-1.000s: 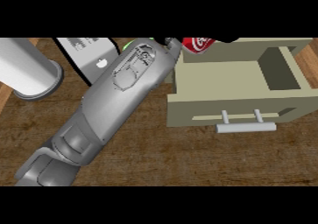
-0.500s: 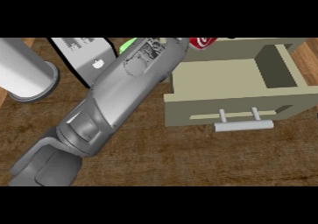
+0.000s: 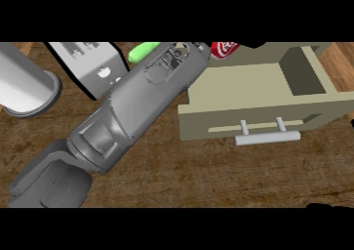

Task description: Pick up the can, place it into the drawer and close the drawer

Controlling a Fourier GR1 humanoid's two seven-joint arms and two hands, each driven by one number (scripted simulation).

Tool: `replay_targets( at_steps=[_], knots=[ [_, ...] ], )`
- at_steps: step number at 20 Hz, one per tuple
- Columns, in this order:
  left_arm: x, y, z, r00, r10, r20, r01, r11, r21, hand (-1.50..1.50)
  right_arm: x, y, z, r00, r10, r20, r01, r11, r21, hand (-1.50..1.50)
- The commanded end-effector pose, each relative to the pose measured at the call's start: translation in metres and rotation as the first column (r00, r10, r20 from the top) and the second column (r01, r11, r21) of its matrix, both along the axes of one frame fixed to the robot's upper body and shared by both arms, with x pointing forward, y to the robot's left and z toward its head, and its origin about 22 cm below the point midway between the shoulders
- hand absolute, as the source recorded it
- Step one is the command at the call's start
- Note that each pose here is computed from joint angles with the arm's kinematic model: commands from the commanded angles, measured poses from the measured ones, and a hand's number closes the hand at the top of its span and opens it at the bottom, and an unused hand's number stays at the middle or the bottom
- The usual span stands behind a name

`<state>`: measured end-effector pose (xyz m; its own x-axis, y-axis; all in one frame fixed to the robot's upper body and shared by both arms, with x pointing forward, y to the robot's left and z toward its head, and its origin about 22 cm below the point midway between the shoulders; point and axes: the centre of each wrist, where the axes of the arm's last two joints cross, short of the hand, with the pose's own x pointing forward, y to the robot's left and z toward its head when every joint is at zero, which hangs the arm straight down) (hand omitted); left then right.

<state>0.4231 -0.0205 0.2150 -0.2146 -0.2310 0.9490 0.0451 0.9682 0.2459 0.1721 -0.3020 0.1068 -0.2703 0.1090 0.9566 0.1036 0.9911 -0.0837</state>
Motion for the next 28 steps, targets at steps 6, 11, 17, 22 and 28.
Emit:
replay_targets(
  at_steps=[6,11,17,22,28],
  knots=[
    [0.003,0.005,-0.026,0.998,0.066,0.026,-0.067,0.994,0.082,1.50,0.011,0.013,0.014,0.999,0.035,0.019,-0.035,0.999,0.004,-1.50],
    [0.002,0.007,-0.039,0.996,0.066,0.059,-0.072,0.992,0.105,1.50,0.009,0.011,0.003,0.999,0.023,0.030,-0.023,1.000,-0.008,-1.50],
    [0.005,0.009,-0.036,0.992,0.120,0.041,-0.124,0.988,0.095,-1.50,0.021,0.014,0.004,0.999,0.039,0.031,-0.039,0.999,-0.002,-1.50],
    [0.010,0.014,-0.038,0.988,0.149,0.044,-0.152,0.985,0.082,-1.50,0.013,0.006,0.009,0.998,0.049,0.028,-0.048,0.999,-0.022,-1.50],
    [0.009,0.020,-0.056,0.982,0.183,0.041,-0.186,0.980,0.065,-1.50,0.008,0.009,0.011,0.996,0.059,0.063,-0.057,0.998,-0.039,-1.50]
  ],
)
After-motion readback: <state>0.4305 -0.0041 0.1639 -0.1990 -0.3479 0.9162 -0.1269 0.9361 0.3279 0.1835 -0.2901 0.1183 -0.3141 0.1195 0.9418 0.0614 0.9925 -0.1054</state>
